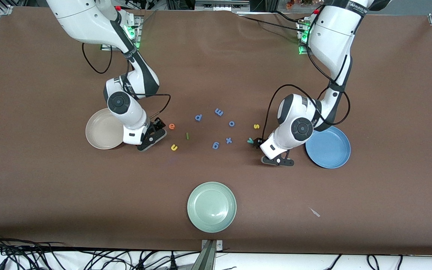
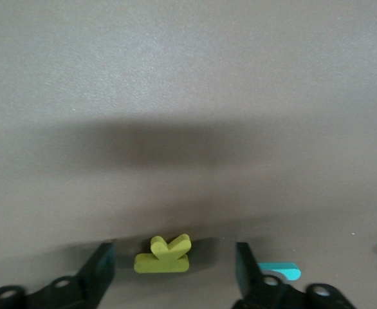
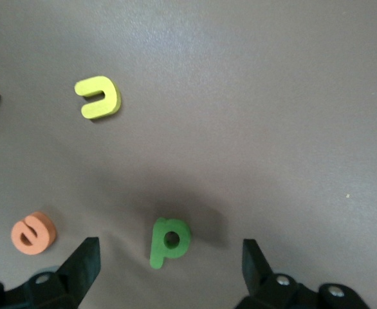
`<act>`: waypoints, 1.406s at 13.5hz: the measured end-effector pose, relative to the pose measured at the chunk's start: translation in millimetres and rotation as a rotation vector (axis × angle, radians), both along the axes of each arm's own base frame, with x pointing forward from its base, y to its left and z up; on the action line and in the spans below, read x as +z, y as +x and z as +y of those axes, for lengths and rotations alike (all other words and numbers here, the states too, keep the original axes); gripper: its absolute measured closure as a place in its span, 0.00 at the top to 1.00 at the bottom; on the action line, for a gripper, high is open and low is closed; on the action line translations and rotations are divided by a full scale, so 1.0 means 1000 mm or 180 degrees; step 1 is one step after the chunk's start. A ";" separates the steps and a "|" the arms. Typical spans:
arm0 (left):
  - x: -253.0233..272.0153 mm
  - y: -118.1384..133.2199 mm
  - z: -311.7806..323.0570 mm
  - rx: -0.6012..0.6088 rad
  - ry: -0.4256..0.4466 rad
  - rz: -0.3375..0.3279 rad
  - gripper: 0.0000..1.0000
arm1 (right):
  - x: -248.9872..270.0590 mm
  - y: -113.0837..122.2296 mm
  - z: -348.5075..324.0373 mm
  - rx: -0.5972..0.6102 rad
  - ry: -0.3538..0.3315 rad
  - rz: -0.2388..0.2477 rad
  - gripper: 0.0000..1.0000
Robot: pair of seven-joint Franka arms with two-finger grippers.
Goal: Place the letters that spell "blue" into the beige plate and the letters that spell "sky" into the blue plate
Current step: 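Grasp green p with the right gripper while the left gripper grasps yellow k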
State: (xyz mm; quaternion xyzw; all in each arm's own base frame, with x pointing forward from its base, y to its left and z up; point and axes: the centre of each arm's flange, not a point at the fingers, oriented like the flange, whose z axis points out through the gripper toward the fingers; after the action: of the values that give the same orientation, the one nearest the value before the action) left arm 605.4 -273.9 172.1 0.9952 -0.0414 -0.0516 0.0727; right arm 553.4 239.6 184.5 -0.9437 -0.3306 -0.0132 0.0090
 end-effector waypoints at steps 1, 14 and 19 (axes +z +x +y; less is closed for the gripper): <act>-0.001 0.001 0.002 0.0007 0.0007 -0.0001 0.66 | -0.001 0.000 0.000 0.0008 -0.0003 0.0000 0.95; 0.007 0.015 0.027 -0.0063 0.0050 -0.0083 0.26 | -0.008 0.001 0.001 0.0064 -0.0006 -0.0051 0.49; 0.062 0.029 0.079 0.0053 -0.0024 0.0148 0.26 | -0.007 0.002 0.001 0.0077 -0.0011 -0.0073 0.27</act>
State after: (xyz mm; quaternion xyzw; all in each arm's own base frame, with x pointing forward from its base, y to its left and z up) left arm 634.1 -194.5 233.9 0.9937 -0.0315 -0.0740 0.0778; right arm 555.4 240.1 177.8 -0.9394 -0.3420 -0.0233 0.0037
